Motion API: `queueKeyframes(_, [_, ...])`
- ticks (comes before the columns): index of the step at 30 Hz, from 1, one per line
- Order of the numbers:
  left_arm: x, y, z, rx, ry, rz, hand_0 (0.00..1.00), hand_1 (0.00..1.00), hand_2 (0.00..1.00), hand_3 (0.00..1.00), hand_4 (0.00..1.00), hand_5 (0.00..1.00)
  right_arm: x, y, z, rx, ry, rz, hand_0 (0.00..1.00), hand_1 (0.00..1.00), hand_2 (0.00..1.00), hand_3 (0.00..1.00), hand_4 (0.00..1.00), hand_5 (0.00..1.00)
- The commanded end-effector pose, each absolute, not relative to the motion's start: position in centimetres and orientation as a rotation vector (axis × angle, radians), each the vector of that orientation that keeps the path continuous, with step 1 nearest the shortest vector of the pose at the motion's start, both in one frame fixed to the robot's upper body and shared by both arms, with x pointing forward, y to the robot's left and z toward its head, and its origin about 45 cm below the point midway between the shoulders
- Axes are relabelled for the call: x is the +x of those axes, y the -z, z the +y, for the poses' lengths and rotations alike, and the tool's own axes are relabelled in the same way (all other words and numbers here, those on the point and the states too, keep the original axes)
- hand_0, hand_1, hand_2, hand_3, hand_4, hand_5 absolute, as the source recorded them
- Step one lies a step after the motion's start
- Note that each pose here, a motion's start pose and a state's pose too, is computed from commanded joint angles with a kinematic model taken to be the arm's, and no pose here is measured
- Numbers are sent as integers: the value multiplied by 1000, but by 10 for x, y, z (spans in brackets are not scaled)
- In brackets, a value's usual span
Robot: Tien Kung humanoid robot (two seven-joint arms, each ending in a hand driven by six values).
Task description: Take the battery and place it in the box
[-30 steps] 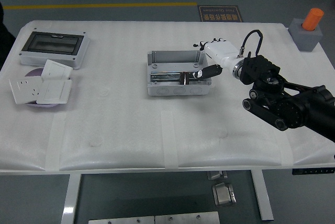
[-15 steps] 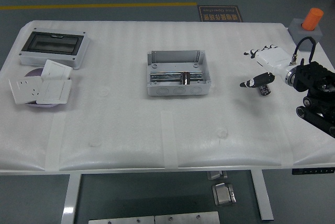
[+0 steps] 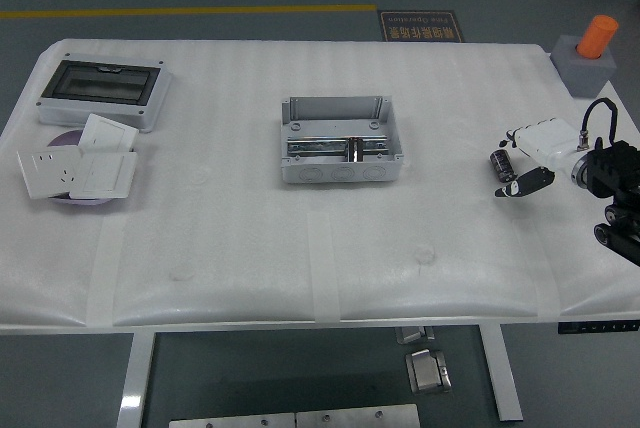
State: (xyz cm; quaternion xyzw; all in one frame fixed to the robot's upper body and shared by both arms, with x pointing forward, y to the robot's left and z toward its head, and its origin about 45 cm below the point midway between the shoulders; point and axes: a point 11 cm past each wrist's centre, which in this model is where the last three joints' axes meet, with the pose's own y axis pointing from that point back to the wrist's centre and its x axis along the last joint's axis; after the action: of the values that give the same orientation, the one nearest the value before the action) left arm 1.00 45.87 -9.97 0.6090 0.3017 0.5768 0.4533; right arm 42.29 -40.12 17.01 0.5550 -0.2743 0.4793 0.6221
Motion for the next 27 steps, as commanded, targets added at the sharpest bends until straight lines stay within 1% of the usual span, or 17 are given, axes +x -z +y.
queueKeyframes(7, [11, 100, 458, 1503, -1418, 740, 592, 616, 508, 660, 614, 361, 425, -174, -411, 1252, -1097, -648, 734, 697, 720, 770, 998, 551])
queueKeyframes(8, [11, 100, 458, 1503, -1417, 740, 591, 616, 507, 659, 611, 361, 426, -176, -410, 1251, -1100, -652, 730, 692, 712, 764, 998, 528])
queueKeyframes(13, [13, 100, 456, 1501, -1412, 737, 591, 616, 507, 659, 611, 361, 433, -178, -400, 1262, -1116, -665, 730, 692, 712, 764, 998, 528])
queueKeyframes(14, [13, 101, 456, 1500, -1411, 736, 591, 616, 506, 658, 609, 360, 433, -177, -398, 1264, -1120, -663, 730, 691, 711, 761, 998, 508])
queueKeyframes(25, [14, 100, 456, 1502, -1406, 730, 591, 616, 505, 657, 607, 360, 436, -173, -392, 1261, -1134, -637, 728, 688, 708, 760, 994, 505])
queueKeyframes(27, [14, 100, 456, 1503, -1404, 730, 591, 616, 506, 657, 607, 360, 436, -173, -392, 1259, -1137, -638, 727, 685, 704, 749, 979, 492])
